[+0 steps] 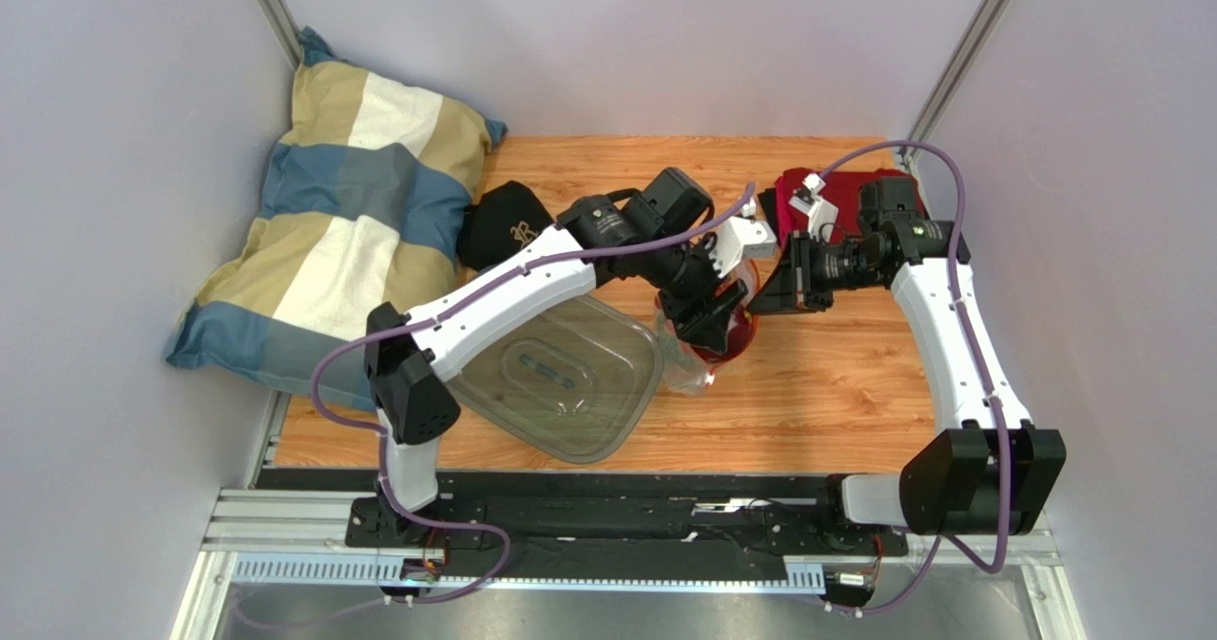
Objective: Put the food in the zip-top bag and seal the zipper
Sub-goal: Place the fake fruit in the zipper food storage bag.
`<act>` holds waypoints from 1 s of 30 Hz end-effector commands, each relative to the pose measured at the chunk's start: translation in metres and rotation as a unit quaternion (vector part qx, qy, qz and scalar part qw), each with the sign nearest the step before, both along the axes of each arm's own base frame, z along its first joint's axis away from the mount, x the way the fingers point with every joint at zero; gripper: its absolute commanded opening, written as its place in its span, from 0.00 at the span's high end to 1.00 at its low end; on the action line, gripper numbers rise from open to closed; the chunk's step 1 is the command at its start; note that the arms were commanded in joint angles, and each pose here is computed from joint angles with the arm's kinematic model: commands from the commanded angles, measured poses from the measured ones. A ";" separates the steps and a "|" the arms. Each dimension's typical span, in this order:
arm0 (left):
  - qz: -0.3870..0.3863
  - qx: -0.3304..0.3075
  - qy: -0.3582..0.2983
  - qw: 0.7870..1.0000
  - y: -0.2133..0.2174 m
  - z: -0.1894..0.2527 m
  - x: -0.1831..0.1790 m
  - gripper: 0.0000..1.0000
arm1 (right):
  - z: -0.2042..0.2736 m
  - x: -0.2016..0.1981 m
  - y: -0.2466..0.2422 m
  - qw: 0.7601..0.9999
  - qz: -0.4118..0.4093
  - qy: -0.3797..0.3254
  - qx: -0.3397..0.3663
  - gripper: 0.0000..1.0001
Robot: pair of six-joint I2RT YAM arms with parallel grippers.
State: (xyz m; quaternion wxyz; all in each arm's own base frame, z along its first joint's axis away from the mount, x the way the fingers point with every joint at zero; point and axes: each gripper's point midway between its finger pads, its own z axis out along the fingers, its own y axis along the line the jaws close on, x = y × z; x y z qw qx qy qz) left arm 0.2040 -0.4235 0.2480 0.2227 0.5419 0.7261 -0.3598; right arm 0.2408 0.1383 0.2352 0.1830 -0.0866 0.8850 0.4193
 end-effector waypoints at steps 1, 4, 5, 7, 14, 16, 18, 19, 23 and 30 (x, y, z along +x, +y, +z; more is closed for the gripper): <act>0.015 0.030 -0.001 0.999 0.013 0.003 -0.003 0.85 | 0.019 -0.005 0.007 0.999 0.010 -0.030 0.025 1.00; 0.014 0.074 0.012 0.997 0.023 -0.015 -0.008 0.86 | 0.021 -0.005 0.007 0.999 0.010 -0.034 0.025 1.00; 0.014 0.084 0.016 0.996 0.025 -0.020 -0.008 0.86 | 0.022 -0.005 0.007 0.999 0.010 -0.036 0.026 1.00; 0.010 0.103 0.021 0.994 0.029 -0.028 -0.010 0.83 | 0.025 -0.005 0.008 0.999 0.012 -0.042 0.029 1.00; -0.009 0.102 0.010 0.995 0.021 -0.032 -0.008 0.31 | 0.028 -0.004 0.010 0.999 0.006 -0.033 0.041 1.00; -0.011 0.097 0.002 0.995 0.018 -0.030 -0.004 0.15 | 0.028 -0.005 0.010 0.999 0.006 -0.032 0.041 1.00; -0.005 0.086 -0.014 0.996 0.015 -0.021 0.002 0.14 | 0.028 -0.005 0.010 0.999 0.006 -0.031 0.041 1.00; -0.003 0.077 -0.020 0.997 0.014 -0.014 0.003 0.14 | 0.028 -0.005 0.010 0.999 0.006 -0.032 0.041 1.00; -0.003 0.027 -0.053 0.998 0.016 0.020 0.003 0.16 | 0.028 -0.006 0.010 0.999 0.010 -0.031 0.041 1.00; -0.020 0.022 -0.051 0.998 0.019 0.022 -0.003 0.59 | 0.027 -0.006 0.010 0.999 0.010 -0.030 0.041 1.00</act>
